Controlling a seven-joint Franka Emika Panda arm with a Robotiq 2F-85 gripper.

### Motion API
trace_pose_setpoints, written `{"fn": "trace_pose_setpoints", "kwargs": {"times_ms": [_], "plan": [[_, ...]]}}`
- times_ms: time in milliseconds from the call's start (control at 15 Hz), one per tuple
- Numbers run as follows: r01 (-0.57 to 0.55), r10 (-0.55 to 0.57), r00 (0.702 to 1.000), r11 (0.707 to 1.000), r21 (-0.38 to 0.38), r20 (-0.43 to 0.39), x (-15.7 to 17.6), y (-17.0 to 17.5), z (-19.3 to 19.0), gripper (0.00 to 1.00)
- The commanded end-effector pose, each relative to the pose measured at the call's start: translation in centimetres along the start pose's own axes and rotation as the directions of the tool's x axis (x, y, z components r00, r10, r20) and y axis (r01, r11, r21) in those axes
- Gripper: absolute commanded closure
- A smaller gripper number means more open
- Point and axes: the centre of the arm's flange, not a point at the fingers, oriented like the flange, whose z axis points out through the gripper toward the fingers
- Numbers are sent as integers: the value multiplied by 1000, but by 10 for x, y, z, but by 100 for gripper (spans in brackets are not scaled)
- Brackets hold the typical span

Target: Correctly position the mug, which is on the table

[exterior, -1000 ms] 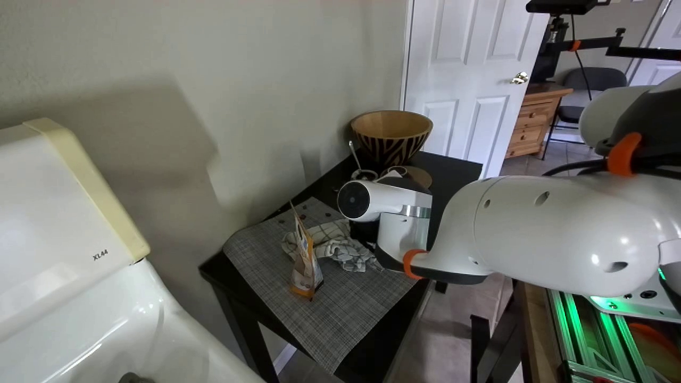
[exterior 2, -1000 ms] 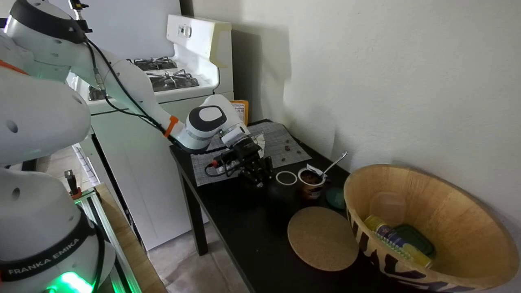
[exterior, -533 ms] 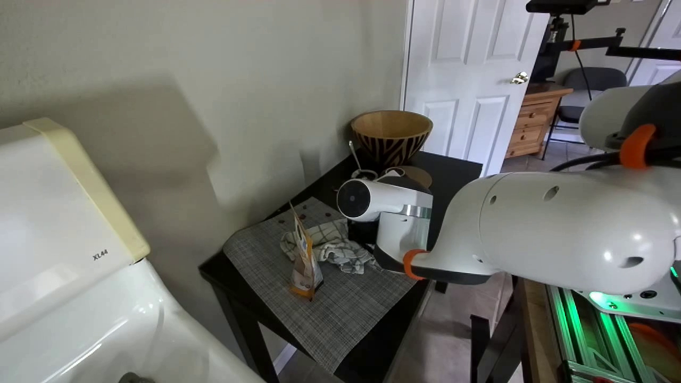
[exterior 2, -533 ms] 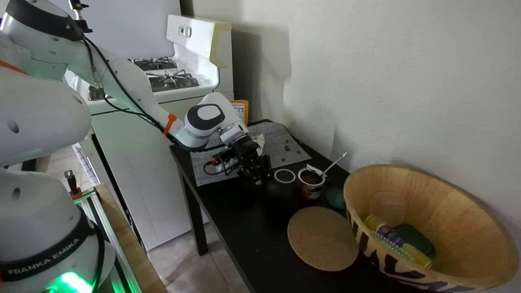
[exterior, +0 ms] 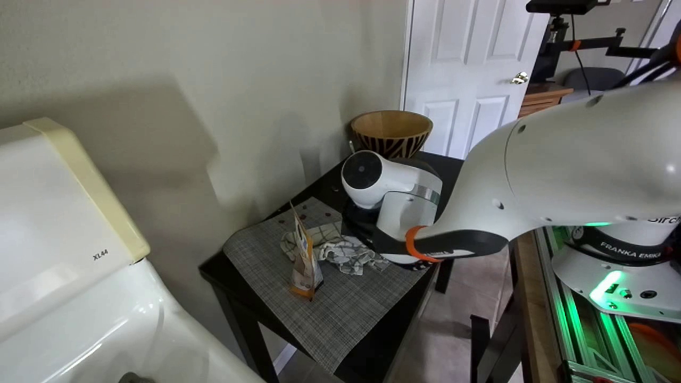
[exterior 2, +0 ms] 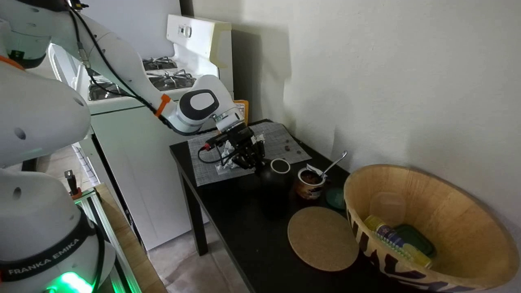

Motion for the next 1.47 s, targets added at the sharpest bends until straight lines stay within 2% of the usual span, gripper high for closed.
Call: {"fn": "trace_pose_setpoints", "kwargs": {"times_ms": [0, 400, 667, 867, 1200, 1400], "plan": [[-28, 19, 985, 998, 49, 170, 24, 12, -15, 94], [-101, 48, 940, 984, 144, 337, 71, 21, -42, 94], [-141, 39, 897, 969, 202, 441, 101, 23, -56, 94], [-163, 19, 849, 960, 228, 528, 112, 25, -61, 94], [-200, -22, 747, 946, 255, 665, 125, 32, -62, 94], [-255, -17, 689, 930, 264, 725, 145, 41, -48, 94]]}}
